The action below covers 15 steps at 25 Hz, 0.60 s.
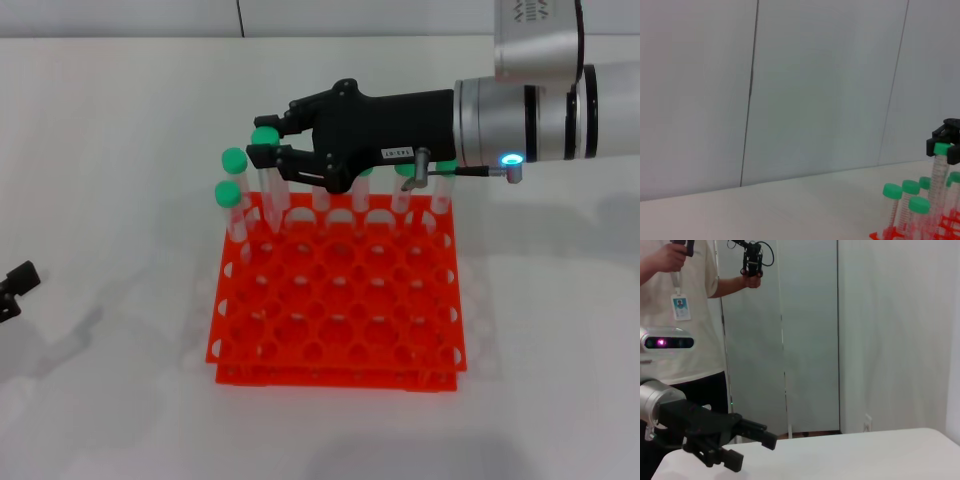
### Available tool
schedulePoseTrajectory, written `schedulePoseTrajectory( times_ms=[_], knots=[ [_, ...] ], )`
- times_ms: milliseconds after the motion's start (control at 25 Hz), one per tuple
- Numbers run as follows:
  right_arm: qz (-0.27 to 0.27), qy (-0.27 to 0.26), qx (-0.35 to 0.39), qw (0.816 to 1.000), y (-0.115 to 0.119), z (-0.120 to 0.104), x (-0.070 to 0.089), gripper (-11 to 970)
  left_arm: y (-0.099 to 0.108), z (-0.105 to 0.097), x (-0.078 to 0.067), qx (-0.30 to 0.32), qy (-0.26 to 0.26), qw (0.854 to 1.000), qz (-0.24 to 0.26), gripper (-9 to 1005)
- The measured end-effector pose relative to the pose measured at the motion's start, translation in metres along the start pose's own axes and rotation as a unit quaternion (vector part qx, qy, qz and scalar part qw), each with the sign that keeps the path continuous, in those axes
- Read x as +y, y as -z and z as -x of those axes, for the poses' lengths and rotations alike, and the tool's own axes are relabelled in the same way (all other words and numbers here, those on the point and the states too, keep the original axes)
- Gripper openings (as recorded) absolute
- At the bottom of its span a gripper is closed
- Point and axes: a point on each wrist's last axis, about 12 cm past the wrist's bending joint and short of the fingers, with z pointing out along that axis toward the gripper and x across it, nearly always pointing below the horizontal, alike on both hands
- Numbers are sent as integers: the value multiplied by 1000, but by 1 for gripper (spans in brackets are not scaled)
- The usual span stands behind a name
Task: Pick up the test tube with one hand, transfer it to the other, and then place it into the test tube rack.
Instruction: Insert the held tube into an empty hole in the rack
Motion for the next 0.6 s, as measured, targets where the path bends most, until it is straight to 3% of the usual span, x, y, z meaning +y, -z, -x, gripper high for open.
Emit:
schedulePoseTrajectory(
  times_ms=[600],
  knots=[
    [1,-10,11,1000,0,-6,2,264,-3,2,0,-1,1,1000,-5,895]
  ],
)
